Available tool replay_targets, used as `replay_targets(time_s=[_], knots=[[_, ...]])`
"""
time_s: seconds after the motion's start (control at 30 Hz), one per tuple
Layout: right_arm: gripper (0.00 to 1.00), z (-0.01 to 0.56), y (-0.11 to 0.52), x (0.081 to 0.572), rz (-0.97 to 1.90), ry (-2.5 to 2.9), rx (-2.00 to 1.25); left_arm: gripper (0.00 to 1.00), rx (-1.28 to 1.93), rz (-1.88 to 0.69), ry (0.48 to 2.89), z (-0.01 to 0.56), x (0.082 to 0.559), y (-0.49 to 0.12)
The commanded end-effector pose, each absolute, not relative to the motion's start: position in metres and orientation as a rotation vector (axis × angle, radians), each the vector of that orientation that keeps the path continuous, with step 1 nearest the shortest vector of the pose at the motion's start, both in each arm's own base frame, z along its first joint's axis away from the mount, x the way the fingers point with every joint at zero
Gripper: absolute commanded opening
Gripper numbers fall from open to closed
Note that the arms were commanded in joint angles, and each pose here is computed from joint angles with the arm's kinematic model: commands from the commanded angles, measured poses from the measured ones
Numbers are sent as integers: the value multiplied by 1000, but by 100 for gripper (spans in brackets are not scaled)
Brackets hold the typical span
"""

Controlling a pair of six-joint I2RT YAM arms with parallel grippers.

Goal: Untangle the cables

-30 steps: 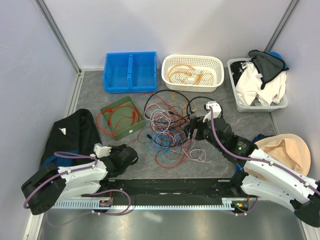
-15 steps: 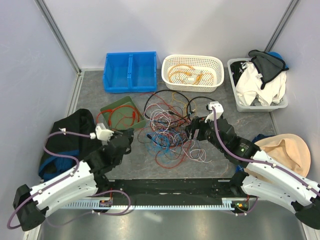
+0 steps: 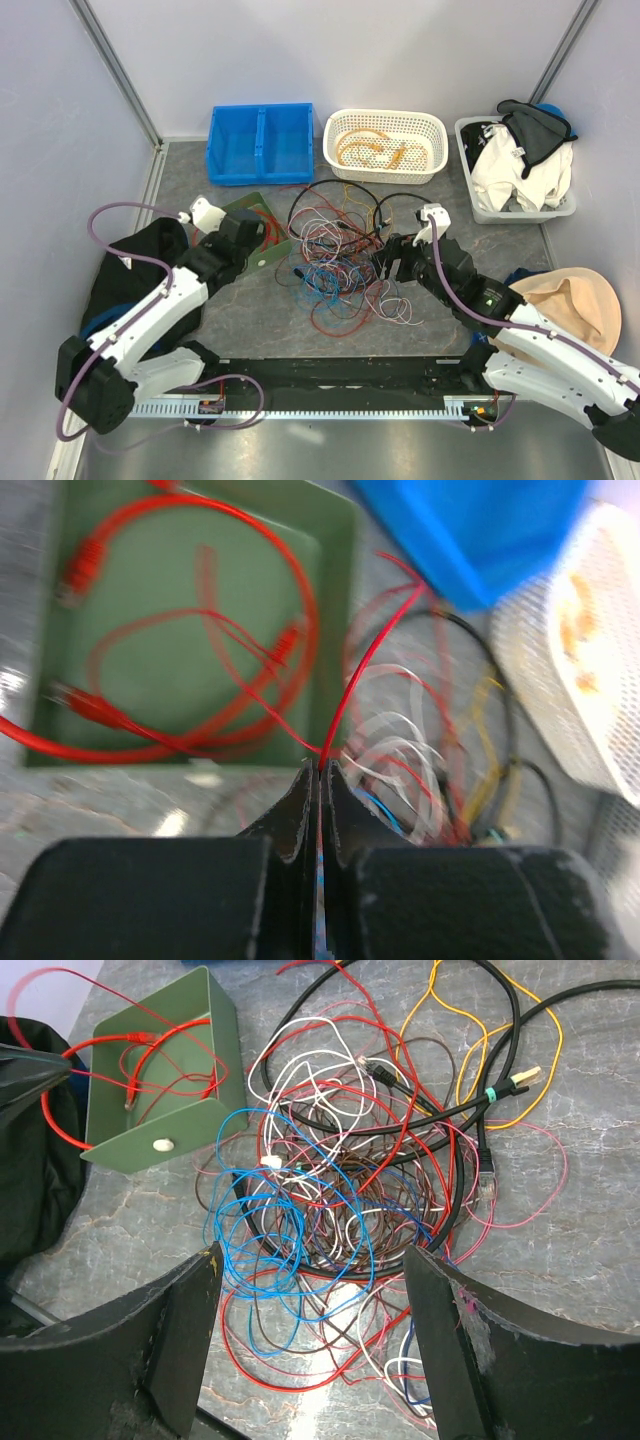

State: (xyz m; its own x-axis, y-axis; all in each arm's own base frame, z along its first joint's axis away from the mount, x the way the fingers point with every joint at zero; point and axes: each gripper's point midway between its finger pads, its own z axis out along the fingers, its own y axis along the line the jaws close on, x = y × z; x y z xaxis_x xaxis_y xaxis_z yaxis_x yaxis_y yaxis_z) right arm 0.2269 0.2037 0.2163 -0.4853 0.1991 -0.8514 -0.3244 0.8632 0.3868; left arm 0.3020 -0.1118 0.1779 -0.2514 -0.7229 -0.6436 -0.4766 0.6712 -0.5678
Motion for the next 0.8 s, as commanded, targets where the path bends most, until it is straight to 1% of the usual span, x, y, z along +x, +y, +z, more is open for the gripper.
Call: replay_targets(time_s=[0.0, 0.27, 0.43, 0.63, 0.7, 0.77], knots=[[80, 224, 196, 226, 621, 1956, -58, 2, -941, -238, 1992, 169, 311, -90], [80, 220, 193, 228, 585, 1963, -68, 2, -1018, -150, 1969, 167, 315, -51], [80, 217, 194, 231, 567, 1968, -72, 2, -1012, -120, 1900, 188, 311, -33], [80, 216, 196, 231, 571, 1969, -78, 2, -1059, -50, 1951, 159, 296, -20], [80, 215, 198, 231, 580, 1967, -81, 2, -1081, -60, 1979, 151, 299, -21], [80, 213, 199, 231, 584, 1971, -80, 2, -1087, -9, 2009, 139, 304, -19]])
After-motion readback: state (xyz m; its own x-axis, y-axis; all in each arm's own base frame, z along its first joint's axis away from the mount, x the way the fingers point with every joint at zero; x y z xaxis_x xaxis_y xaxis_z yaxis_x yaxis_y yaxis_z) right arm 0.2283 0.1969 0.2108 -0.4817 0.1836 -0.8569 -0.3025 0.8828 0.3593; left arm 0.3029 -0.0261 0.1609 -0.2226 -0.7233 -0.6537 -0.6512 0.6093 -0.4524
